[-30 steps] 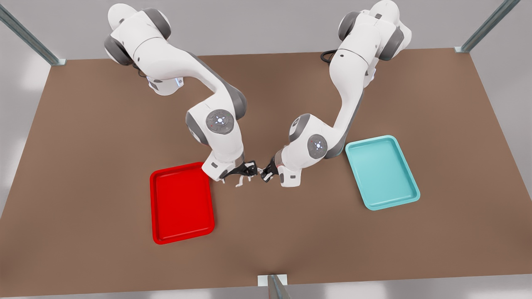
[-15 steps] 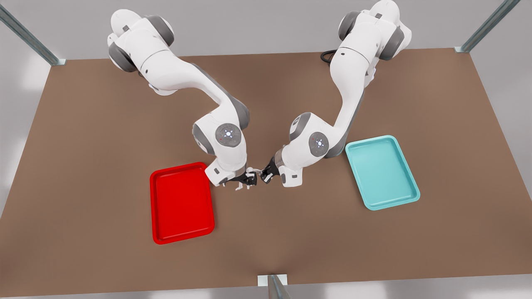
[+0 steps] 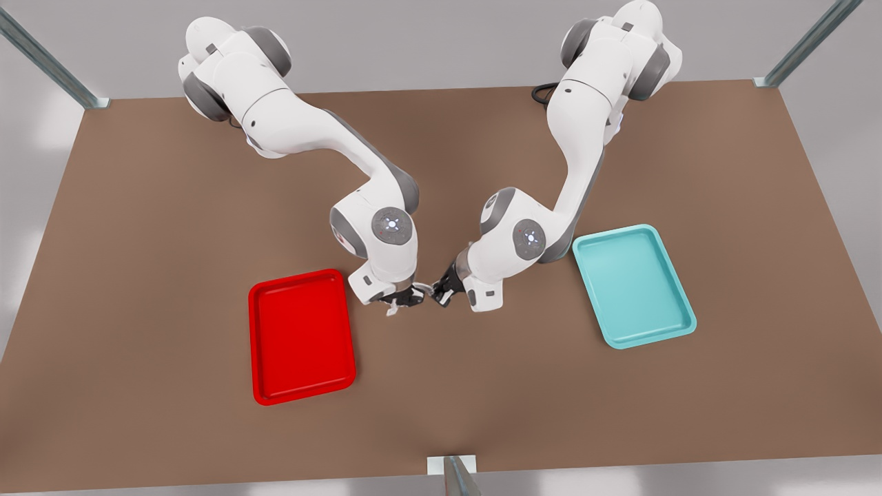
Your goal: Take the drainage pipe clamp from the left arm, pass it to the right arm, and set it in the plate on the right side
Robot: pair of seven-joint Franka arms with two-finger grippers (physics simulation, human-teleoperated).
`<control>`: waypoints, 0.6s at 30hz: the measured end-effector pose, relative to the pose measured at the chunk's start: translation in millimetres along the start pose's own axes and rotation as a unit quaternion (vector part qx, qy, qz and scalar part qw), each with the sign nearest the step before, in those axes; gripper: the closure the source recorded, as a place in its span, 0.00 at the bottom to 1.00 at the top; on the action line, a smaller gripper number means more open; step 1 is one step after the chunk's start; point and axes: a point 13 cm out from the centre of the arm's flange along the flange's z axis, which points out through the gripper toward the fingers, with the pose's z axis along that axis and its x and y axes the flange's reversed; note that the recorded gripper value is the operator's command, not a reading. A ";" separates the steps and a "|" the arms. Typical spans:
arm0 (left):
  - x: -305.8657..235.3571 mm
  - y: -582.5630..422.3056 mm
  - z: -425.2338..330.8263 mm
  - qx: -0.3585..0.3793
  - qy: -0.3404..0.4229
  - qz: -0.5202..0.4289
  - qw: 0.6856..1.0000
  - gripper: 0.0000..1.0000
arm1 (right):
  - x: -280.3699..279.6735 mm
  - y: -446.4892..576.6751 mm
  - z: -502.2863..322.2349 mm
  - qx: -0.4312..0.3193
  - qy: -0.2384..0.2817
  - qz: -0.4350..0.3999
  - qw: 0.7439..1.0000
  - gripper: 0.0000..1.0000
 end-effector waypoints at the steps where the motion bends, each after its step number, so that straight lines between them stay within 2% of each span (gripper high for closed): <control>1: -0.1 -2.1 -1.8 0.004 0.000 0.001 1.000 0.00 | -1.1 -0.8 0.1 0.000 0.000 0.003 1.000 0.79; 5: -3.6 -13.3 -18.0 0.024 -0.005 0.006 1.000 0.00 | -12.4 -14.4 6.3 0.005 0.000 0.021 1.000 0.79; 7: -24.8 -18.0 -39.8 0.028 -0.013 0.000 1.000 0.00 | -25.5 -45.8 19.6 0.018 0.010 0.037 0.999 0.79; 10: -105.7 -11.0 -99.1 0.012 -0.037 -0.015 0.999 0.00 | -51.9 -132.0 58.9 0.054 0.041 0.077 0.995 0.79; 14: -187.9 27.3 -208.3 -0.052 -0.132 0.068 0.988 0.00 | -66.3 -230.9 111.3 0.076 0.092 0.114 0.986 0.79; 18: -277.0 96.6 -368.5 -0.091 -0.200 0.097 0.971 0.00 | -55.2 -303.2 182.7 0.076 0.134 0.123 0.980 0.79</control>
